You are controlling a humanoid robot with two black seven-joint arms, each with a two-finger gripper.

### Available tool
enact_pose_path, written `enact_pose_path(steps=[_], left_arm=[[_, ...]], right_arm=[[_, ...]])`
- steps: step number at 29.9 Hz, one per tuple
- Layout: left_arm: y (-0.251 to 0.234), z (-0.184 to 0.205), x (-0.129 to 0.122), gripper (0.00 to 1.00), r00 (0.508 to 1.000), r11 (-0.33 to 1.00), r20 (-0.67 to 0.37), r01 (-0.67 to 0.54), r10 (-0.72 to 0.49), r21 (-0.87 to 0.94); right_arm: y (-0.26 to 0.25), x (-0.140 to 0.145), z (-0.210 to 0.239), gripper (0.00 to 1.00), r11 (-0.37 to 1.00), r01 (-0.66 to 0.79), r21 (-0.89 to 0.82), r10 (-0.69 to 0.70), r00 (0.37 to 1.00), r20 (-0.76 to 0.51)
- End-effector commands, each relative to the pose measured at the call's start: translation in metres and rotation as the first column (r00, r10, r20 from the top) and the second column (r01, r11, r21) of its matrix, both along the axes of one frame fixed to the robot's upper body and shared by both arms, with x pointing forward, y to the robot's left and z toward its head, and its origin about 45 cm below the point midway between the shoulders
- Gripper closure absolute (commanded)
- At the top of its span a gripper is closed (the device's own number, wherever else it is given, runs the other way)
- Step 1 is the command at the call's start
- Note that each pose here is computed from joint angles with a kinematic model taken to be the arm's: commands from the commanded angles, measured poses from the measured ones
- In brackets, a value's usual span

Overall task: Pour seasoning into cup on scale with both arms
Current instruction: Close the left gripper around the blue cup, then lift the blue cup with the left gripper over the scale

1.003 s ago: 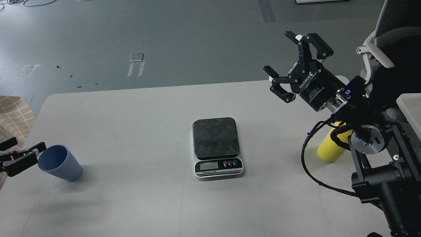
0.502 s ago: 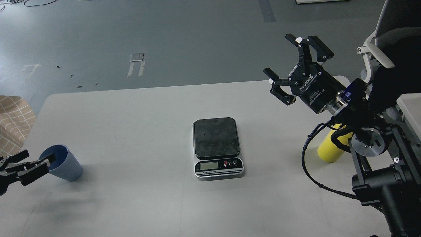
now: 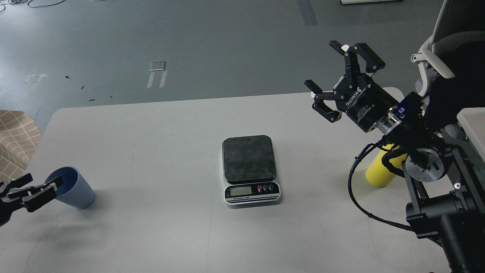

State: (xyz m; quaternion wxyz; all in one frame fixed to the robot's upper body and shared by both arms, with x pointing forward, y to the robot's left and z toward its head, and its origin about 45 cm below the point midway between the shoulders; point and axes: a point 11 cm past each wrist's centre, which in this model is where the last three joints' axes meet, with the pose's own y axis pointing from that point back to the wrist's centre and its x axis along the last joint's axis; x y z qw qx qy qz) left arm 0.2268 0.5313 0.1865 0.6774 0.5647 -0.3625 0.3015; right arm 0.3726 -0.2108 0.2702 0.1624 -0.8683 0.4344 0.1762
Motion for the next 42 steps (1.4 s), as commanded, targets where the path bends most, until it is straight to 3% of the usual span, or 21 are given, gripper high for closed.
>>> enact_pose_path(steps=[1,6,8,10,15,20,25,28,33,38,42], left_arm=[[0.000,-0.001,-0.001,0.22,1.000,0.999,-0.009,0.027,-0.027,0.025],[0.000,-0.001,0.000,0.39,0.999,0.999,-0.005,0.032,-0.032,0.031],[0.001,0.000,0.000,0.57,0.999,0.999,-0.003,0.034,-0.034,0.035],[0.002,0.001,0.000,0.65,0.999,0.998,-0.008,0.040,-0.040,0.046],[0.004,-0.001,0.000,0.72,0.999,0.998,-0.010,0.038,-0.037,0.053],[0.003,-0.002,-0.001,0.89,0.998,0.995,-0.020,0.065,-0.063,0.072],[0.003,-0.002,-0.001,0.90,0.998,0.995,-0.021,0.065,-0.064,0.073],[0.002,-0.003,-0.001,1.00,0.997,0.995,-0.022,0.069,-0.068,0.072],[0.003,0.000,0.000,1.00,0.998,0.995,-0.015,0.066,-0.065,0.075],[-0.002,0.018,0.025,1.00,0.995,0.994,0.048,0.079,-0.083,0.076],[-0.033,0.041,0.062,1.00,0.978,0.986,0.128,0.158,-0.164,0.056]], right_arm=[[0.000,0.000,0.000,0.00,1.000,-0.001,-0.001,0.001,1.000,-0.001],[0.000,0.000,-0.002,0.00,1.000,0.000,-0.002,-0.001,1.000,-0.006],[0.000,0.001,-0.003,0.00,1.000,0.001,-0.003,-0.001,1.000,-0.008],[0.001,0.001,-0.002,0.00,1.000,0.000,-0.004,0.000,1.000,-0.004],[0.001,0.002,-0.001,0.00,1.000,-0.001,-0.004,0.001,1.000,-0.003],[0.001,0.002,-0.001,0.00,1.000,-0.001,-0.005,0.001,1.000,-0.004],[0.001,0.002,-0.001,0.00,1.000,-0.001,-0.005,0.001,1.000,-0.005],[0.000,0.001,-0.003,0.00,1.000,0.000,-0.005,0.000,1.000,-0.008],[0.000,0.001,-0.003,0.00,1.000,0.000,-0.005,0.000,1.000,-0.010],[0.001,0.001,-0.003,0.00,1.000,-0.001,-0.005,0.001,1.000,-0.010],[0.001,0.001,-0.004,0.00,1.000,-0.001,-0.005,0.001,1.000,-0.011]])
